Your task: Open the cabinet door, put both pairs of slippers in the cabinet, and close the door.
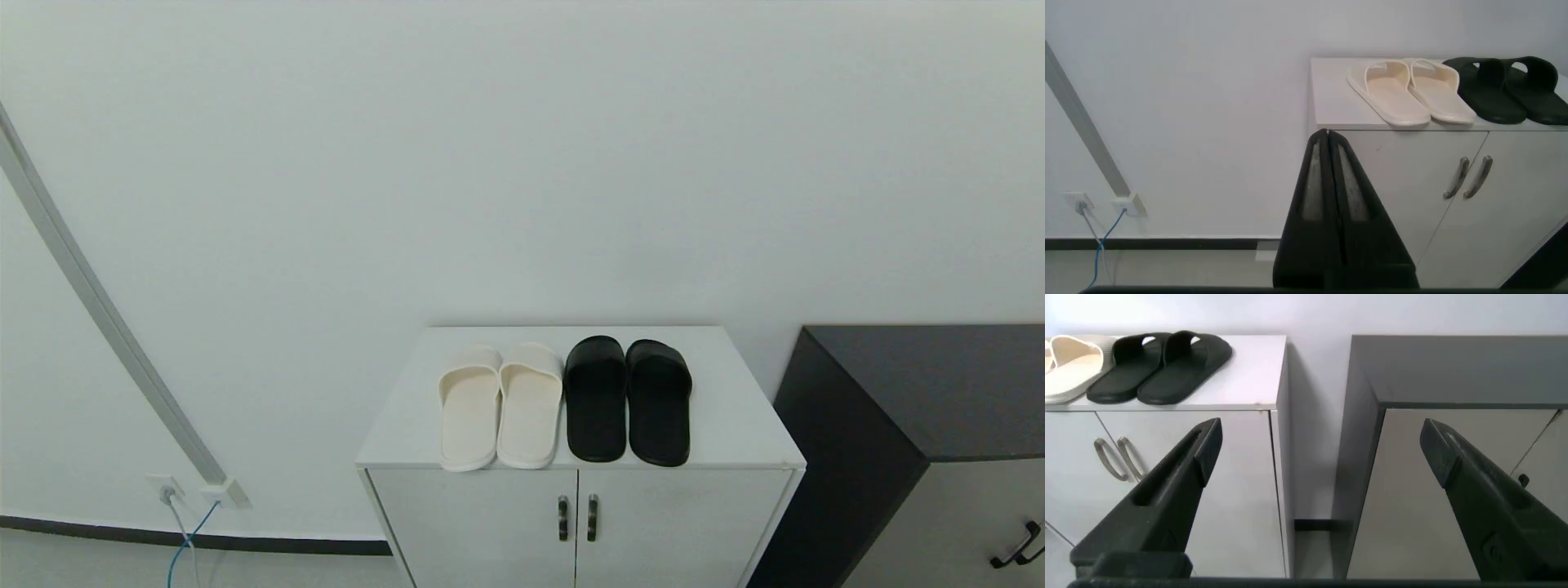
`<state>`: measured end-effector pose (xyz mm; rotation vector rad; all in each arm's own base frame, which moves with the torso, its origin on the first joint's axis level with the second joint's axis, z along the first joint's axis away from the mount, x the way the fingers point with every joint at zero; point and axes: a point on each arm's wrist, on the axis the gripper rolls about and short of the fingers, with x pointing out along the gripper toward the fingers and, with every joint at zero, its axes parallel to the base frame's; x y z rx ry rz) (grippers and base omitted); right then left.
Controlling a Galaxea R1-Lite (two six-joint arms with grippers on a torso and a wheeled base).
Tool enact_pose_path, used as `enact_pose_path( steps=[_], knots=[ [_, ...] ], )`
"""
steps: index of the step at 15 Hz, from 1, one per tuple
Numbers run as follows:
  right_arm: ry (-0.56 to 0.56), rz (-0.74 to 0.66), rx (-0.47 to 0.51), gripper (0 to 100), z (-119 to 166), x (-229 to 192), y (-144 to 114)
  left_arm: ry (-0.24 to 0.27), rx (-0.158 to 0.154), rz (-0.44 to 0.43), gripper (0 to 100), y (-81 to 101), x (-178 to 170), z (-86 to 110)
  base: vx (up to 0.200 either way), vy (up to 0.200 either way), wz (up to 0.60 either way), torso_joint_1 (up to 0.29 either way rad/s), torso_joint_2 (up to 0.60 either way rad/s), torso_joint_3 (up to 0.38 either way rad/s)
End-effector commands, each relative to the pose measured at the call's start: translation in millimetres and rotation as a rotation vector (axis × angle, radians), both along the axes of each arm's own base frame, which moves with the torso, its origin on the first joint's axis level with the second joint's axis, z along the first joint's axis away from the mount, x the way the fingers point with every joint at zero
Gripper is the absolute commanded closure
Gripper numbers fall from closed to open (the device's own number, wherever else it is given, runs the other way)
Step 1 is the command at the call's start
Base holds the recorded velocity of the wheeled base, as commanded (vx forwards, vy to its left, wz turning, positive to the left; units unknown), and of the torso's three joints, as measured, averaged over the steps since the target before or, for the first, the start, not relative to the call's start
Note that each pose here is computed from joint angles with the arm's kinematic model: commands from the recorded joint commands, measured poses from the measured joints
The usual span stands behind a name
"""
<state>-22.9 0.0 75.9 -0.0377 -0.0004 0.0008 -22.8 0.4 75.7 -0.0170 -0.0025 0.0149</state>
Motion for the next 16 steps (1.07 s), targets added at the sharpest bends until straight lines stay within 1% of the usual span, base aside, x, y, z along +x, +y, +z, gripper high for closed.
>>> enact_pose_path(
  steps=[1, 5, 6, 7, 9, 10, 13, 14, 16],
  knots=[
    [0.0, -0.001, -0.001, 0, 0, 0, 0, -0.001, 0.0, 0.0, 100, 0.0, 0, 0.1, 0.0, 0.0, 0.0, 0.0, 0.0, 0.0],
    [-0.001, 0.001, -0.021, 0, 0, 0, 0, -0.001, 0.0, 0.0, 100, 0.0, 0, 0.1, 0.0, 0.0, 0.0, 0.0, 0.0, 0.0],
    [-0.018, 0.001, -0.015, 0, 3, -1, 0, -0.001, 0.002, 0.0, 100, 0.0, 0, 0.1, 0.0, 0.0, 0.0, 0.0, 0.0, 0.0],
    [-0.096, 0.003, 0.012, 0, 30, -7, 0, 0.001, 0.003, 0.0, 100, 0.0, 0, -0.1, 0.0, 0.0, 0.0, 0.0, 0.0, 0.0],
    [0.044, 0.05, 0.008, 0, 25, -3, 1, -0.001, 0.003, 0.0, 100, 0.0, 0, 0.1, 0.0, 0.0, 0.0, 0.0, 0.0, 0.0],
    [0.093, 0.097, 0.014, 0, 24, 0, 2, -0.001, 0.005, 0.0, 100, 0.0, 0, 0.1, 0.0, 0.0, 0.0, 0.0, 0.0, 0.0],
    [0.168, 0.124, 0.021, 0, 40, 16, 3, -0.001, 0.006, 0.0, 100, 0.0, 0, 0.1, 0.0, 0.0, 0.0, 0.0, 0.0, 0.0],
    [0.173, 0.144, 0.021, 0, 48, 27, 3, -0.001, 0.008, 0.0, 100, 0.0, 0, 0.1, 0.0, 0.0, 0.0, 0.0, 0.0, 0.0],
    [0.225, 0.168, 0.027, 0, 55, 47, 4, 0.001, 0.008, 0.0, 100, 0.0, 0, -0.1, 0.0, 0.0, 0.0, 0.0, 0.0, 0.0]
  ],
)
